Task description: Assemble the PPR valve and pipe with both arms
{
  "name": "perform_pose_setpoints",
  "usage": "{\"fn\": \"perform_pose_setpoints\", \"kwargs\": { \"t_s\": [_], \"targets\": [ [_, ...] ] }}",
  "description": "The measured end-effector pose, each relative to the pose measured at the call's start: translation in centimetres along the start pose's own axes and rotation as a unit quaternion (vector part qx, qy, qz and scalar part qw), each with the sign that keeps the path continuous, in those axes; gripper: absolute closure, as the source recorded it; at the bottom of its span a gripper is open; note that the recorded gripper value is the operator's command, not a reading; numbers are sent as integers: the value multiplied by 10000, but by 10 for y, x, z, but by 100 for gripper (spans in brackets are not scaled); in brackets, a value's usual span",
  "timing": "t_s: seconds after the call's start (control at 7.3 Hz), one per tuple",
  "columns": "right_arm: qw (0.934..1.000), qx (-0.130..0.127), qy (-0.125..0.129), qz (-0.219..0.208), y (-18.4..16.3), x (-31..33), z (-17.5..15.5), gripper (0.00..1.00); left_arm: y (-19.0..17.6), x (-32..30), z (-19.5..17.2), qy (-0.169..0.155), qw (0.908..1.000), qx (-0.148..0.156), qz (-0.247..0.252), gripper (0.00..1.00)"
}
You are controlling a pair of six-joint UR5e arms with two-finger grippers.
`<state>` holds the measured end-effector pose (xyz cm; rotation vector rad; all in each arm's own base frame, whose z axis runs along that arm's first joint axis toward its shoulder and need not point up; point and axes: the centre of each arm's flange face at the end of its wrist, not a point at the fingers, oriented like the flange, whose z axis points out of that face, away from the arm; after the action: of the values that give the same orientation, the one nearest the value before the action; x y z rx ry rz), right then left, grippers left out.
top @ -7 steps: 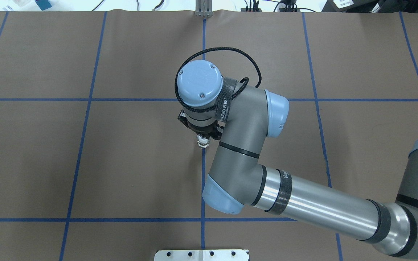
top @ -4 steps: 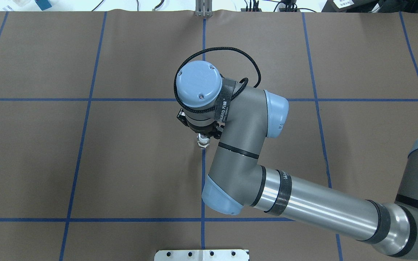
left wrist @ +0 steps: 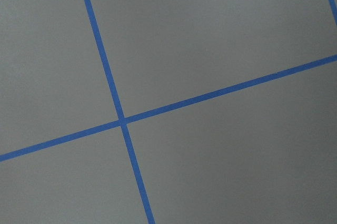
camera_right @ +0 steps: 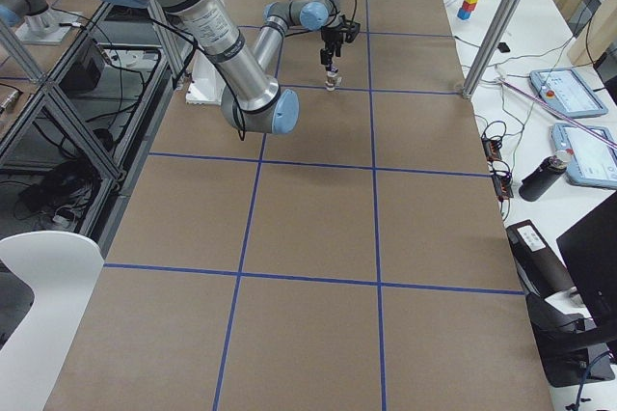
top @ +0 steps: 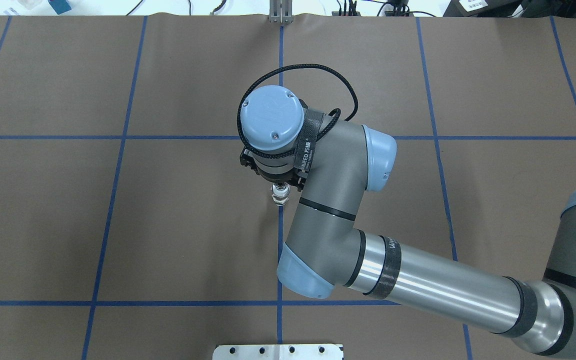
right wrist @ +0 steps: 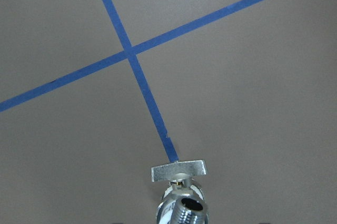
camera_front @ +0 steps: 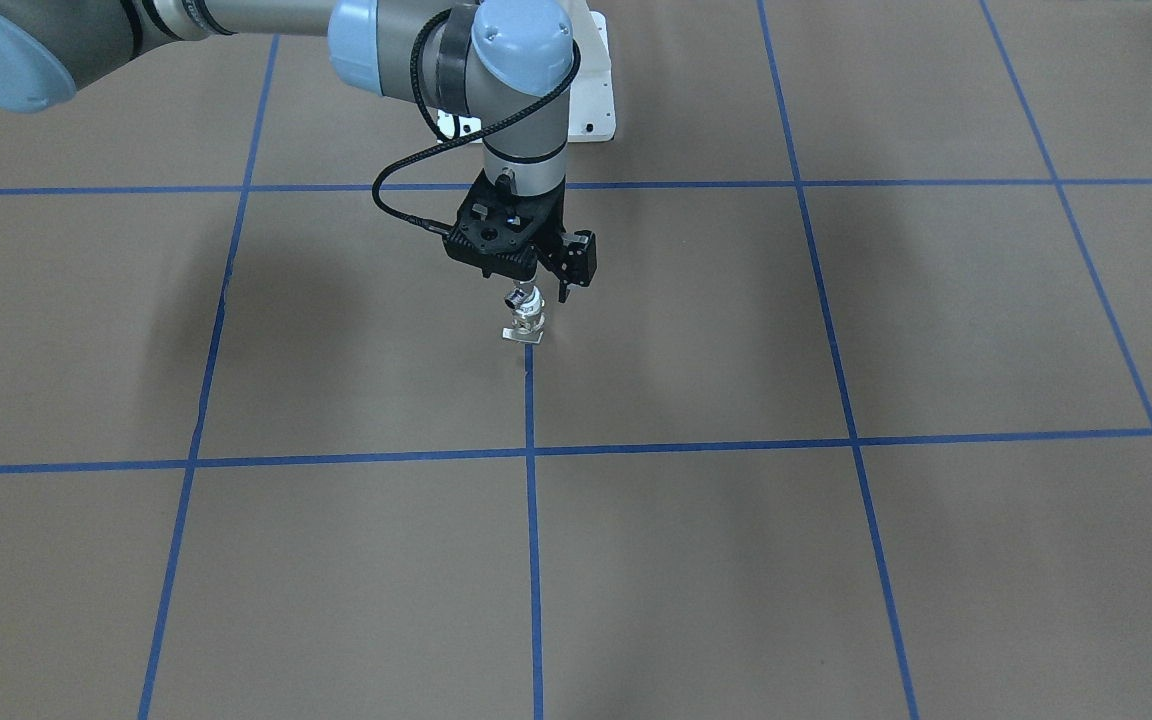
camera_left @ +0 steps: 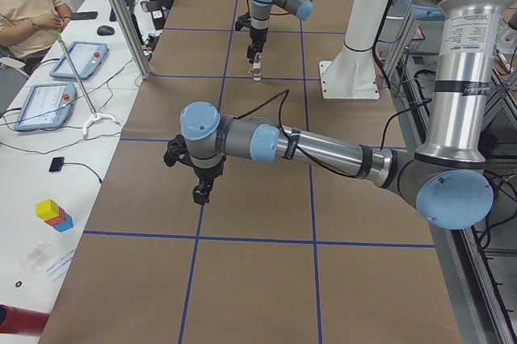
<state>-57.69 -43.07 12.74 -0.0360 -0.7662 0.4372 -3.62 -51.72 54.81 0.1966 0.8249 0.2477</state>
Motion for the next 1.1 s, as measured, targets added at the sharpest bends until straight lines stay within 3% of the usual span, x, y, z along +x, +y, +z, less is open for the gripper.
{"fn": "perform_pose_setpoints", "kwargs": {
  "t_s": [0.41,0.55,0.82,1.1],
  "targets": [
    [9999,21,-135,-74,-5,1,-16,0,1,-2,2,2,10000,-16,-20,0],
    [9997,34,-214,-98,-22,5,-29,0,5,-5,5,9,10000,-53,-67,0],
    [9993,17,-273,-262,-83,43,-49,0,15,-12,13,21,9998,-128,-157,0],
    [9970,-38,-242,-732,-168,132,-68,0,22,-15,16,26,9996,-168,-212,0]
  ]
}}
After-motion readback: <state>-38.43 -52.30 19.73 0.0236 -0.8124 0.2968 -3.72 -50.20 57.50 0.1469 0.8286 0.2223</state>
